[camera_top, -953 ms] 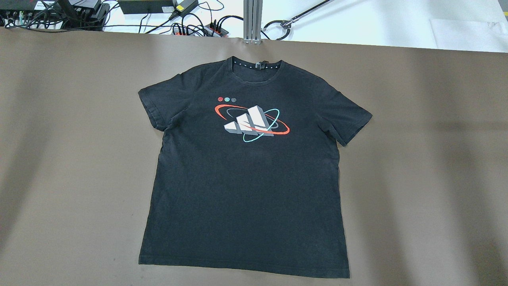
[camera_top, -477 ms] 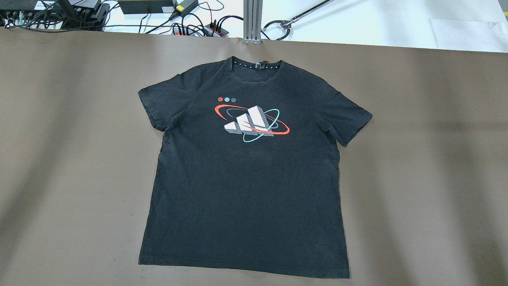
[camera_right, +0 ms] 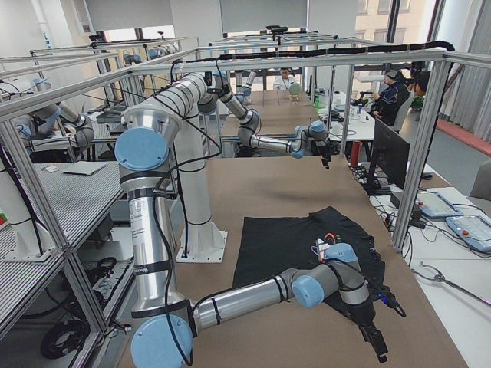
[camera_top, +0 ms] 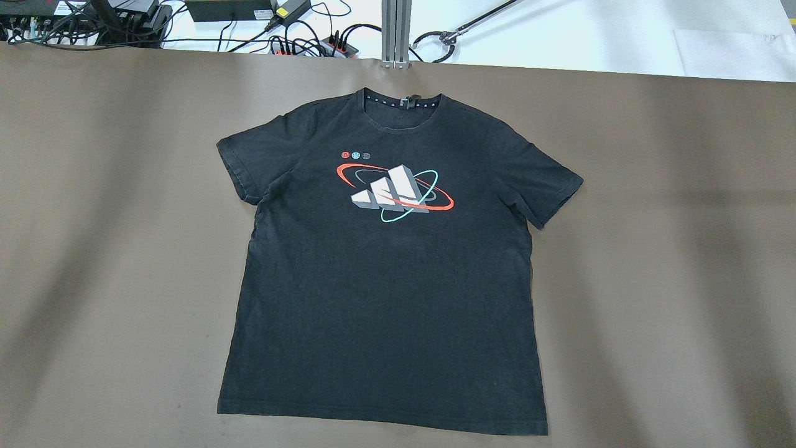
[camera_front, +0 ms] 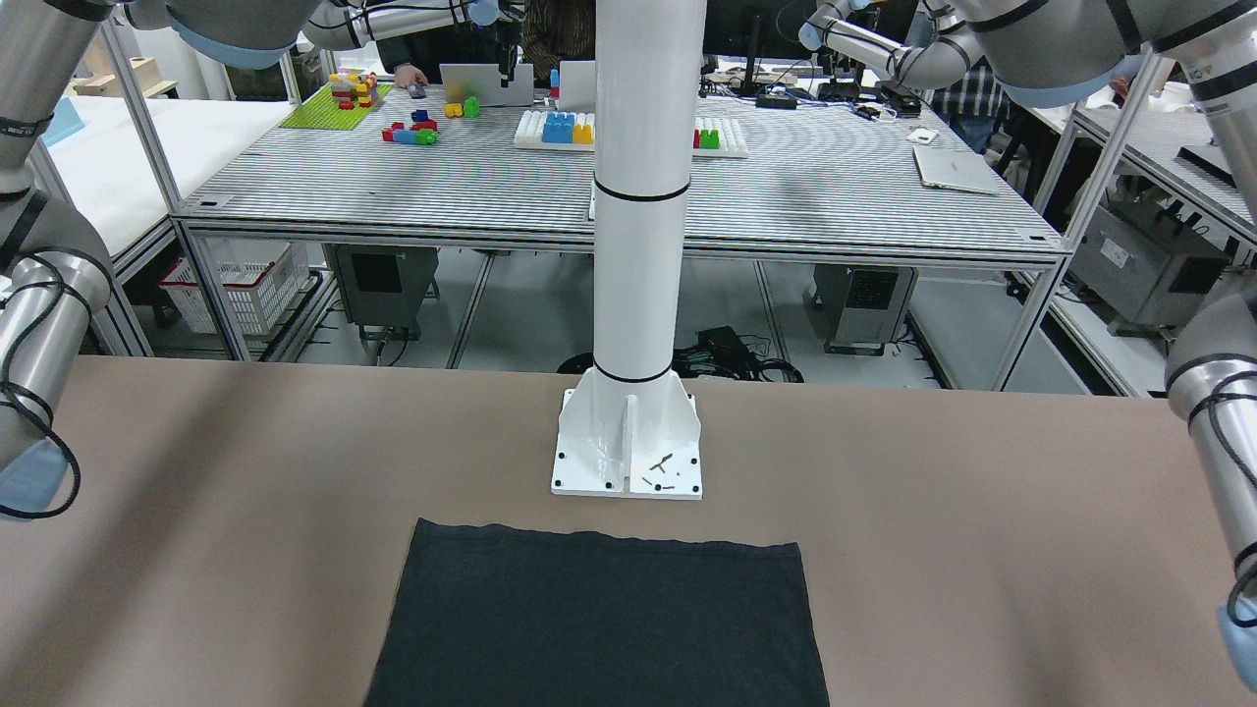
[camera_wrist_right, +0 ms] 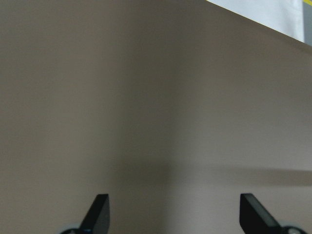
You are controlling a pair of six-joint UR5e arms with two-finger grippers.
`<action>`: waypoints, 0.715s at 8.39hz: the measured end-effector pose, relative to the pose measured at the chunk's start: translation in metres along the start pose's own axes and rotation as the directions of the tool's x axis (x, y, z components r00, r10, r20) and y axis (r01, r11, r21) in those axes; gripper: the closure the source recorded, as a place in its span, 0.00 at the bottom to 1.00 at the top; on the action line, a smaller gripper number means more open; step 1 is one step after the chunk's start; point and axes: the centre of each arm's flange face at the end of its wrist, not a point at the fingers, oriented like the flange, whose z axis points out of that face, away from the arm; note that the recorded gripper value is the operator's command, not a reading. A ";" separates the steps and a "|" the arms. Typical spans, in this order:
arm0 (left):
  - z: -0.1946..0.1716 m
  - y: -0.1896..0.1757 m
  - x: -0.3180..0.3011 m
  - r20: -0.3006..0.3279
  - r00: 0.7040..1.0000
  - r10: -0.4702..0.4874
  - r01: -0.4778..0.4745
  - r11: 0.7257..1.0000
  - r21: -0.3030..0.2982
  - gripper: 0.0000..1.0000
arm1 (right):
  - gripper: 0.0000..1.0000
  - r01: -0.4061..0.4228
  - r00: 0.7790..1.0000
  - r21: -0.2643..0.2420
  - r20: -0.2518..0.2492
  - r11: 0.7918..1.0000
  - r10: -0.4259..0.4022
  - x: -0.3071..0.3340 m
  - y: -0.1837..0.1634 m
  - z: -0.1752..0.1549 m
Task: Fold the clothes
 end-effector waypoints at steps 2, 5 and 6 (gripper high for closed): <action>0.030 -0.011 0.043 -0.085 0.996 -0.034 0.034 0.999 0.000 0.06 | 0.07 -0.065 0.994 0.003 0.084 0.998 0.064 -0.080 -0.018 0.022; 0.072 -0.035 0.106 -0.162 0.982 -0.093 0.094 0.996 -0.001 0.06 | 0.07 -0.140 0.977 0.004 0.164 0.990 0.137 -0.155 -0.034 0.059; 0.084 -0.038 0.133 -0.186 0.976 -0.113 0.113 0.994 -0.009 0.06 | 0.07 -0.144 0.975 0.001 0.172 0.990 0.142 -0.164 -0.036 0.064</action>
